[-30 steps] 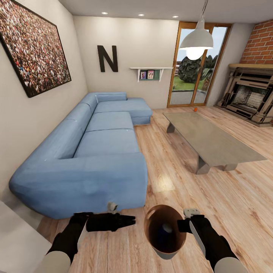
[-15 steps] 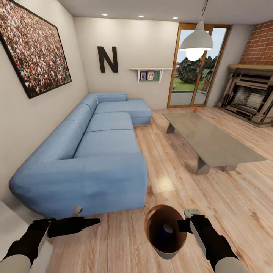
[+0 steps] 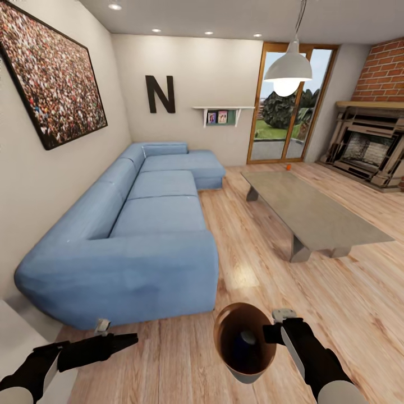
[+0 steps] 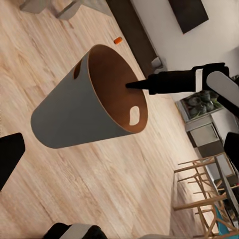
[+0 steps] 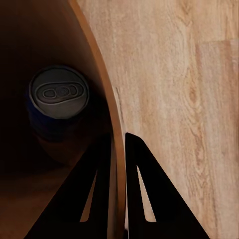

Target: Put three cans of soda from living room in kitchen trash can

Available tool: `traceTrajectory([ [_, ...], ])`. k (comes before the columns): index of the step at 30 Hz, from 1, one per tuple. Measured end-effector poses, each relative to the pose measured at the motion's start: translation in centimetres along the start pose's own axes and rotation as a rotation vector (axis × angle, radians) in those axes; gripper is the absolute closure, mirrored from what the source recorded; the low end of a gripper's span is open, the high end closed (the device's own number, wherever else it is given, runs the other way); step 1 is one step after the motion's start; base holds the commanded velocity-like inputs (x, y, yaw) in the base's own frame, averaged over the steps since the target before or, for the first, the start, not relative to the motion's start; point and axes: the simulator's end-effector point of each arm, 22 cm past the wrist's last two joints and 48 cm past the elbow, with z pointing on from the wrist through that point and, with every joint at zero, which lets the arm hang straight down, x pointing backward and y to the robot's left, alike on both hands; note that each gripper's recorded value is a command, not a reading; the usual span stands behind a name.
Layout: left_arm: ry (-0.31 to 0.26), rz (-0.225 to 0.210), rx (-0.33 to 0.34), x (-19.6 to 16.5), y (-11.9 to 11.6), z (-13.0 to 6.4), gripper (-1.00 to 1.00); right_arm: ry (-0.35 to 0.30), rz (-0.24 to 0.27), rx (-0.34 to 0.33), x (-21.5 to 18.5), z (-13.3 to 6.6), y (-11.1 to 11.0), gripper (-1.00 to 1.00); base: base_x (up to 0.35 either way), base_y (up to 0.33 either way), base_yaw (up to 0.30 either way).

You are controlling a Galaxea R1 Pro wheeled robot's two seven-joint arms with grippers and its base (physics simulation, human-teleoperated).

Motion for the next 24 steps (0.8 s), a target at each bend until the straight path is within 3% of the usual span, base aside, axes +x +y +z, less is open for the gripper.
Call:
traceTrajectory([
  [24, -0.015, 0.045, 0.008, -1.1, -1.2, -0.2, -1.0, -0.04, 0.001, 0.001, -1.5, -1.5, 0.0, 1.0, 0.0, 0.0, 0.0],
])
